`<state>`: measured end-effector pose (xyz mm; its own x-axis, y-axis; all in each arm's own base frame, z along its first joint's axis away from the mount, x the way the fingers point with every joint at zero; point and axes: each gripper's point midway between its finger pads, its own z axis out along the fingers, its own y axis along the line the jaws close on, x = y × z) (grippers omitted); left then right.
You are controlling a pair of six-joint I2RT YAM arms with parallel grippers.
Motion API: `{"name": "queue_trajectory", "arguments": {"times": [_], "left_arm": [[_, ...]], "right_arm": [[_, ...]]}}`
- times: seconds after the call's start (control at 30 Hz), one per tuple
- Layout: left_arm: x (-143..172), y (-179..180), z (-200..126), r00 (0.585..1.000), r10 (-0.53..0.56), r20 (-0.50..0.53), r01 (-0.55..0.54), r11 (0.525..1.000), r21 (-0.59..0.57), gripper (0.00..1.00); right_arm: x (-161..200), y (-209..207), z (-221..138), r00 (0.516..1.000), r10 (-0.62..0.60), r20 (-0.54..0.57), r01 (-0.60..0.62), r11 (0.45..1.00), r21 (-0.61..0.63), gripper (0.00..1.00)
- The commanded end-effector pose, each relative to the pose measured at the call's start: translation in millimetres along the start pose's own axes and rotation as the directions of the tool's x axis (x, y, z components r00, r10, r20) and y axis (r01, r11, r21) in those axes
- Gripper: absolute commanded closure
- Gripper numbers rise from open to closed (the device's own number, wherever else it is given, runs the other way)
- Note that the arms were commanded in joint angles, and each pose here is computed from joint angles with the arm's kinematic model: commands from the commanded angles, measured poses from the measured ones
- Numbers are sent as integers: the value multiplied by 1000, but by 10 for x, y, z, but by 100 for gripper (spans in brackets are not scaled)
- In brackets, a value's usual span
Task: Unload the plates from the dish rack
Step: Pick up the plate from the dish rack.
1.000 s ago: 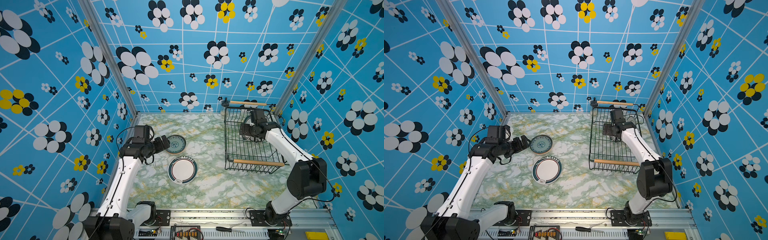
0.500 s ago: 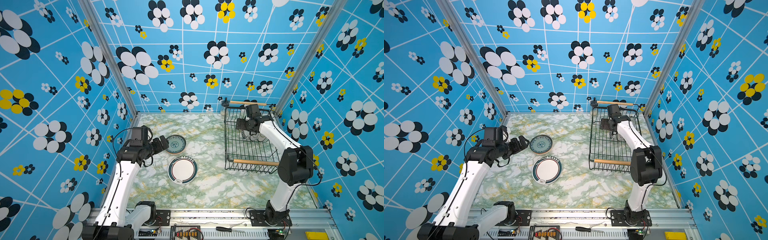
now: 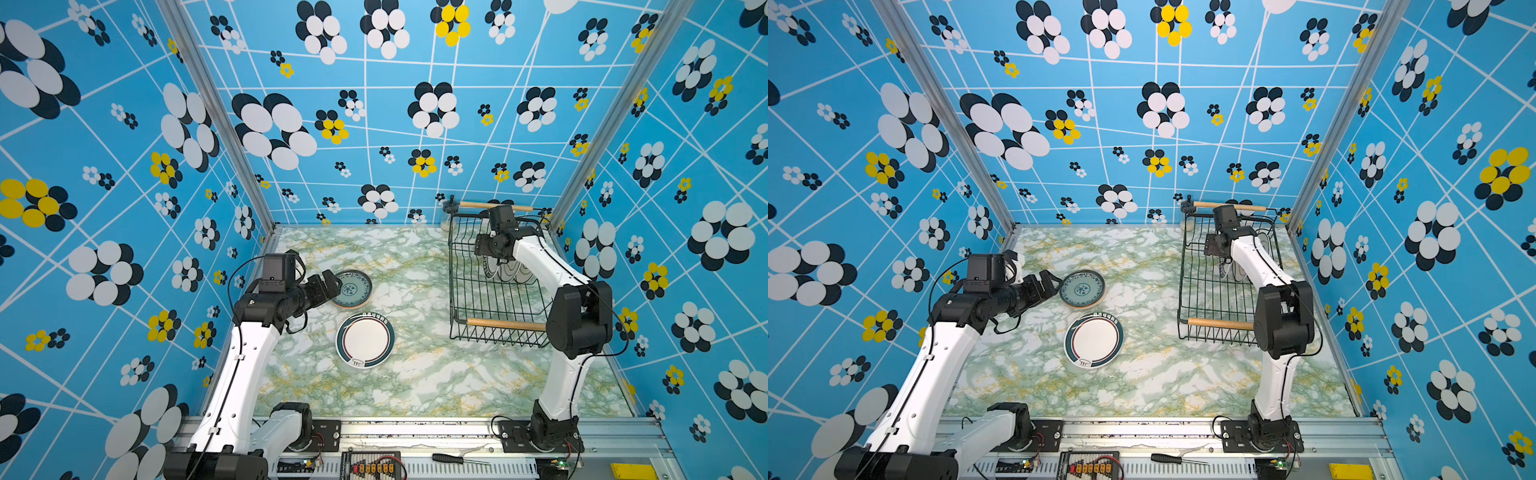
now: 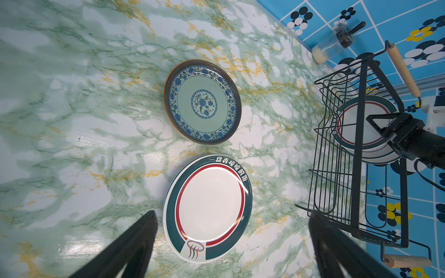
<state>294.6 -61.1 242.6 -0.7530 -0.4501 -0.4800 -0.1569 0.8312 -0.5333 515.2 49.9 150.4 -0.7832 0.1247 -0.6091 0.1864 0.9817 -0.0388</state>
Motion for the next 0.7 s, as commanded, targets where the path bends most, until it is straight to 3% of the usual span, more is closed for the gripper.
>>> {"name": "queue_trajectory", "arguments": {"times": [0.0, 0.4, 0.67], "left_arm": [[-37, -115, -49, 999, 48, 7, -48, 997, 55, 1], [-41, 8, 4, 998, 57, 12, -57, 998, -3, 1], [-59, 130, 23, 1000, 20, 16, -19, 997, -70, 1]], "right_arm": [[-31, -75, 65, 1000, -15, -2, 15, 999, 50, 28], [72, -147, 169, 999, -42, -12, 43, 995, 89, 67], [190, -184, 228, 998, -61, -35, 64, 993, 101, 77]]}}
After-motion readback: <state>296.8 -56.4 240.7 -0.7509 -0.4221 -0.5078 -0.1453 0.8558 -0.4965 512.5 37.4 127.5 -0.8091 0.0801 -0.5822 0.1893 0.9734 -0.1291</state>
